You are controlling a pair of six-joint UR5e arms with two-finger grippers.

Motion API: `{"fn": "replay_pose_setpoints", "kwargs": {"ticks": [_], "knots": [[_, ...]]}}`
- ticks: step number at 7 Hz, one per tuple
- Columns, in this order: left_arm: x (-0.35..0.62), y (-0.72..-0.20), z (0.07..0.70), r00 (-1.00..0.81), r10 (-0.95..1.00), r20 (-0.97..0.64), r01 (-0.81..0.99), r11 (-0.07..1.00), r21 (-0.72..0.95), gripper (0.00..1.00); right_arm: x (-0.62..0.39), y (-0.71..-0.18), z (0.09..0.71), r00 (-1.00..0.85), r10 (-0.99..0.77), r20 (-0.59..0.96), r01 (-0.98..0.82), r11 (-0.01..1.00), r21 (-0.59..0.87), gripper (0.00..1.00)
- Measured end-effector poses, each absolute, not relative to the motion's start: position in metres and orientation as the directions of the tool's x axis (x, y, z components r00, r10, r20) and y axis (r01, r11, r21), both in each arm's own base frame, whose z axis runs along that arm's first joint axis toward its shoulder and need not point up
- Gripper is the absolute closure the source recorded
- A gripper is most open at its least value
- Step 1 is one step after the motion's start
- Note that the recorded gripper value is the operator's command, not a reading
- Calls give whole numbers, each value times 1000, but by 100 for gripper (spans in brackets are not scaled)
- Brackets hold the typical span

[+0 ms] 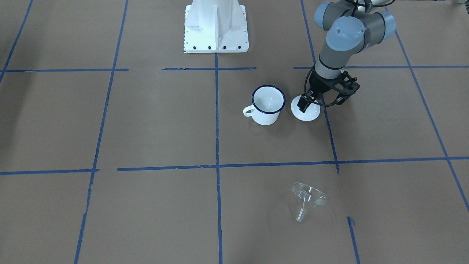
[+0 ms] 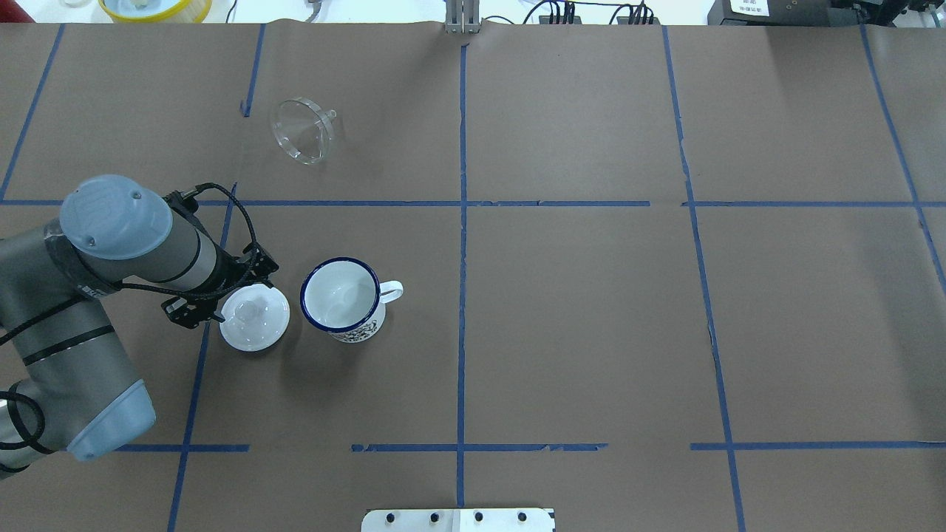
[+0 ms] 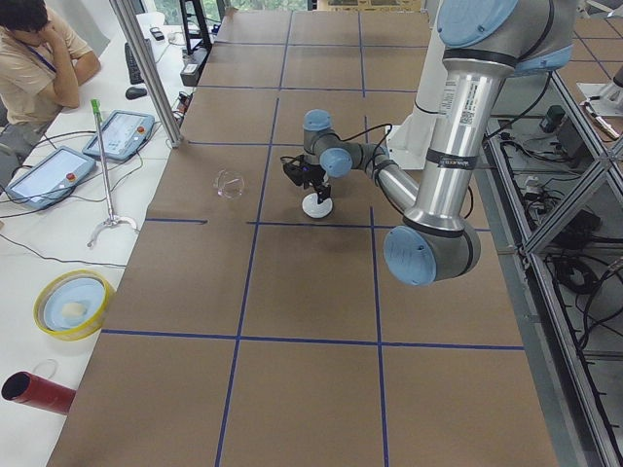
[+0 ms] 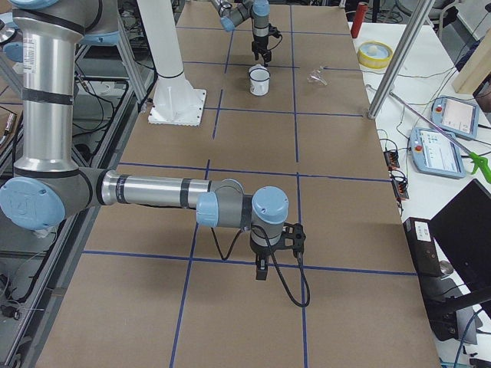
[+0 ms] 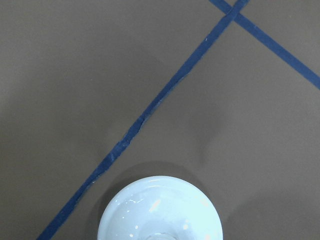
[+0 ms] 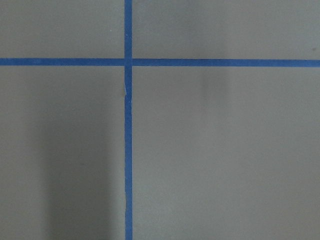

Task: Remove funnel from cup
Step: 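Lower the left gripper and grasp the white lid's knob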

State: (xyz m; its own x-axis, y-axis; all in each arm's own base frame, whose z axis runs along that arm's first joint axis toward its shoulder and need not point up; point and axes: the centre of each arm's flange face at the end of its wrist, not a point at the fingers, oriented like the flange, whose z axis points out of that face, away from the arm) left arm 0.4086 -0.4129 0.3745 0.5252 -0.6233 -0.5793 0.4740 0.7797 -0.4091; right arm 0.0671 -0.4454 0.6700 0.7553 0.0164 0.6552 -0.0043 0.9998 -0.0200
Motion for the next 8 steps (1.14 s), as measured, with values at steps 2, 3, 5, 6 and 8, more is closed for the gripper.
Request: {"fn": "replay_pose_setpoints", "kwargs": {"ticks": [2, 3, 5, 6, 8], "knots": [[413, -411, 380, 534, -622, -572, 472, 781, -409, 25, 67, -445, 670, 755, 16, 655, -4, 1000, -20, 0], [415, -410, 382, 539, -622, -567, 470, 782, -410, 35, 67, -445, 670, 755, 16, 655, -4, 1000, -20, 0], [418, -408, 383, 545, -622, -562, 455, 783, -424, 56, 67, -445, 670, 755, 16, 655, -4, 1000, -20, 0], [418, -407, 383, 547, -622, -561, 450, 783, -429, 75, 67, -445, 670, 755, 16, 655, -4, 1000, -20, 0], [418, -406, 382, 547, -622, -561, 447, 783, -433, 100, 67, -445, 670, 755, 16, 655, -4, 1000, -20, 0]]}}
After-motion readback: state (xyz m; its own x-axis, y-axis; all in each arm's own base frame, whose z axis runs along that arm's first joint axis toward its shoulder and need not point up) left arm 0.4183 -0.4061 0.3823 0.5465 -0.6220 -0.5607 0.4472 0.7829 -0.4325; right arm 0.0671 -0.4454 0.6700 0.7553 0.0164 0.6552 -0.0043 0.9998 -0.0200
